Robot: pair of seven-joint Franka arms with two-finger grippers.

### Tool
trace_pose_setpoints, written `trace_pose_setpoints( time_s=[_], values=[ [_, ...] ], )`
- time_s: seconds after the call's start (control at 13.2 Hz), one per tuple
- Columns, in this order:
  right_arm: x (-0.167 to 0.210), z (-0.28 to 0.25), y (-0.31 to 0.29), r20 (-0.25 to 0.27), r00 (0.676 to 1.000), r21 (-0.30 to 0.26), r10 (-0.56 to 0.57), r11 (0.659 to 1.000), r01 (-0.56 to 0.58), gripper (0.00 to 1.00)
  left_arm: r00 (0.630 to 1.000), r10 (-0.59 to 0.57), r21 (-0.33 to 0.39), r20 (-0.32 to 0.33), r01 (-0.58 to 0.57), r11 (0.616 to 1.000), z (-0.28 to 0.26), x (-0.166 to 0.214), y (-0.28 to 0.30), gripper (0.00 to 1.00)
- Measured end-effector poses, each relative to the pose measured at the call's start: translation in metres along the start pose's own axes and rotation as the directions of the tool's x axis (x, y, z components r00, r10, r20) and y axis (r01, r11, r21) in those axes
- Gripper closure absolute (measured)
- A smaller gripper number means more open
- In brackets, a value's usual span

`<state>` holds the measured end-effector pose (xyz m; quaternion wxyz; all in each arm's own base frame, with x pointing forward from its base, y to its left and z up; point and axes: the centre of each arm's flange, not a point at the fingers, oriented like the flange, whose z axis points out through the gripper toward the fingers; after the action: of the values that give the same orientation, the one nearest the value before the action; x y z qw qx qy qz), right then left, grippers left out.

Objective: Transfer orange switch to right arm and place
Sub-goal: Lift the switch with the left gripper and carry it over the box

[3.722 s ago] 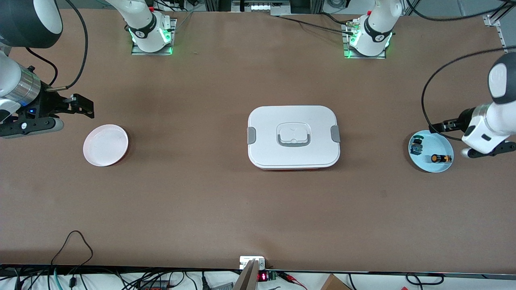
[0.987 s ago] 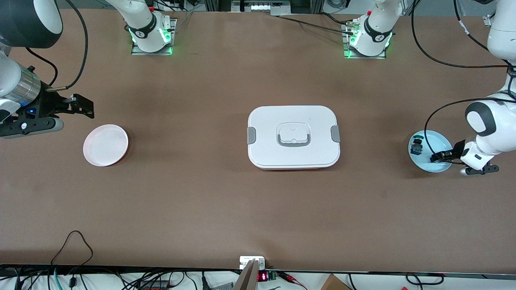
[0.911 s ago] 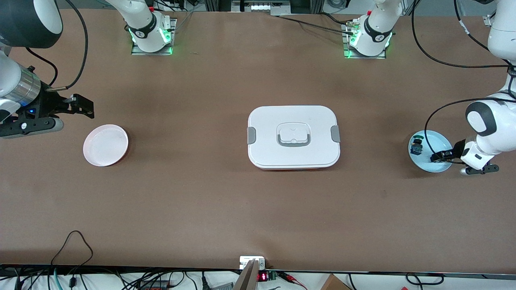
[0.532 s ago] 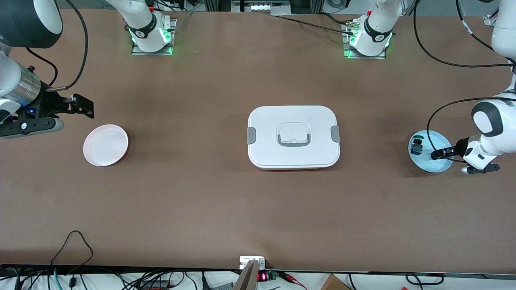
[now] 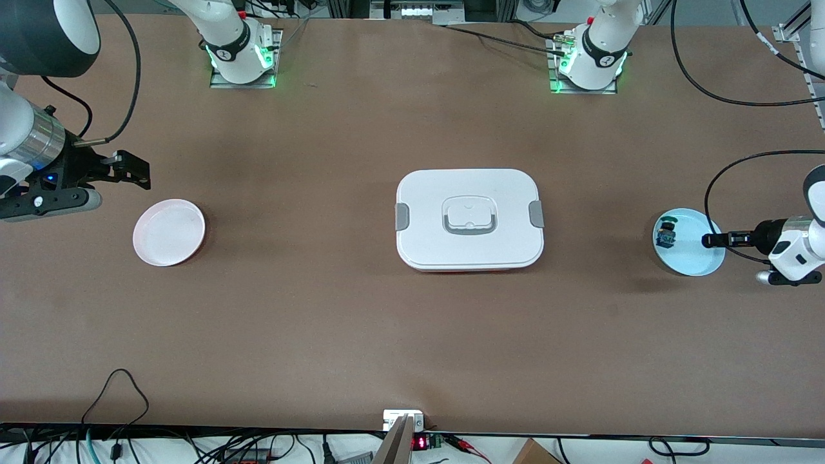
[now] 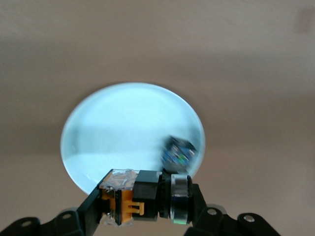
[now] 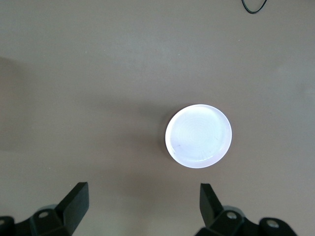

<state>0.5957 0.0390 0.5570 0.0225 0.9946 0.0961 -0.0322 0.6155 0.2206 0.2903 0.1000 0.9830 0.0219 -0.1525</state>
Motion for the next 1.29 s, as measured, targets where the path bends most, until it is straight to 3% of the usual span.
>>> trace_pose_setpoints(
  time_s=[0.46, 0.68, 0.84, 0.99, 1.06, 1.29],
  values=[
    [0.000, 0.000, 0.000, 0.000, 1.000, 0.000, 0.000, 1.000, 0.000, 0.00, 0.965, 0.211, -0.073, 0.158, -0.202, 0.977, -0.090, -0.028, 0.125, 0.27],
    [0.000, 0.000, 0.000, 0.000, 1.000, 0.000, 0.000, 1.000, 0.000, 0.00, 0.923, 0.345, -0.113, 0.167, -0.330, 0.937, -0.111, -0.036, 0.201, 0.27],
    [0.000, 0.000, 0.000, 0.000, 1.000, 0.000, 0.000, 1.000, 0.000, 0.00, 0.895, 0.426, -0.243, 0.131, -0.387, 0.889, -0.112, -0.039, 0.244, 0.27],
    [0.000, 0.000, 0.000, 0.000, 1.000, 0.000, 0.000, 1.000, 0.000, 0.00, 0.857, 0.507, -0.391, 0.093, -0.437, 0.810, -0.100, -0.037, 0.287, 0.27],
    [0.000, 0.000, 0.000, 0.000, 1.000, 0.000, 0.000, 1.000, 0.000, 0.00, 0.822, 0.567, -0.444, 0.050, -0.490, 0.750, -0.092, -0.033, 0.312, 0.27],
    [0.000, 0.000, 0.000, 0.001, 1.000, 0.000, 0.000, 1.000, 0.000, 0.00, 0.659, 0.737, -0.492, -0.151, -0.697, 0.522, -0.053, -0.020, 0.407, 0.27]
  ],
)
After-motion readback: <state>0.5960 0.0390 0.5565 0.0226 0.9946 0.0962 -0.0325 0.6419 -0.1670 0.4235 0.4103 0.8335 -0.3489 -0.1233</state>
